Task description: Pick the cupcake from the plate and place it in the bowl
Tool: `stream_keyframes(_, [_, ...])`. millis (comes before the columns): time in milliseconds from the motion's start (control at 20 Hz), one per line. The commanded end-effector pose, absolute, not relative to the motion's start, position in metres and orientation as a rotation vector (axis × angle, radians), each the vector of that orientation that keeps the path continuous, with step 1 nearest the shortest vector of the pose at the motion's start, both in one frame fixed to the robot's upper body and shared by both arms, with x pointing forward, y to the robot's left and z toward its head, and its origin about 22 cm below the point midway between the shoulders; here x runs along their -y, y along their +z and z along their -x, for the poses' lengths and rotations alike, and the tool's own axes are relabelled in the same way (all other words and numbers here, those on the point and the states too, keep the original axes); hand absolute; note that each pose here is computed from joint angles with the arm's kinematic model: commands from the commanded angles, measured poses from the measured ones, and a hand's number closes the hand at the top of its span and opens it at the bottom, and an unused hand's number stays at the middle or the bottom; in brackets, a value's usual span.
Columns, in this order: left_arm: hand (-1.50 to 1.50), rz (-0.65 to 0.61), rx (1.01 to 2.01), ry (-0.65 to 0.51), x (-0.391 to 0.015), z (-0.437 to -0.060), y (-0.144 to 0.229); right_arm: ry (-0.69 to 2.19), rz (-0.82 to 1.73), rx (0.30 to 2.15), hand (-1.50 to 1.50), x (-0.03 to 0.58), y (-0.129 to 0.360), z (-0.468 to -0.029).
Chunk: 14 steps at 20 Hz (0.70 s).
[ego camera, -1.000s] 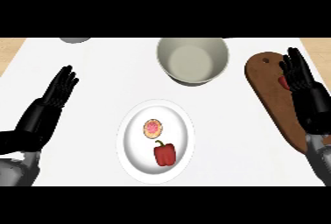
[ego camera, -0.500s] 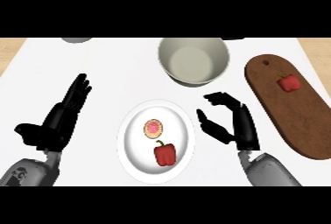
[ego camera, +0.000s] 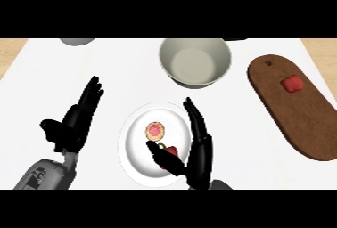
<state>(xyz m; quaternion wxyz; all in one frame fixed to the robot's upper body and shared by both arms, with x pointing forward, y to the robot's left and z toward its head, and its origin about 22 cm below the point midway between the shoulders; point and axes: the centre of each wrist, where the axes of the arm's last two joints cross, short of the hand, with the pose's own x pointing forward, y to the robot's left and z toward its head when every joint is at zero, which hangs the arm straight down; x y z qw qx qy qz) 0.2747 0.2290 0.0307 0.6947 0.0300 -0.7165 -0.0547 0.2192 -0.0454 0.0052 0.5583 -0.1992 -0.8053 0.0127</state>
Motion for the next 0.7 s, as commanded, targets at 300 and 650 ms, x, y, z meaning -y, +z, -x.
stream_keyframes(300, [0.00, -0.101, 1.568, -0.112, -0.220, -0.270, 0.017, 0.080, 0.608, 1.692, -1.50, 0.039, 0.020, -0.238])
stream_keyframes(650, [0.00, -0.087, 1.579, -0.110, -0.231, -0.273, 0.030, 0.212, 0.613, 1.410, -1.50, 0.023, 0.061, -0.247])
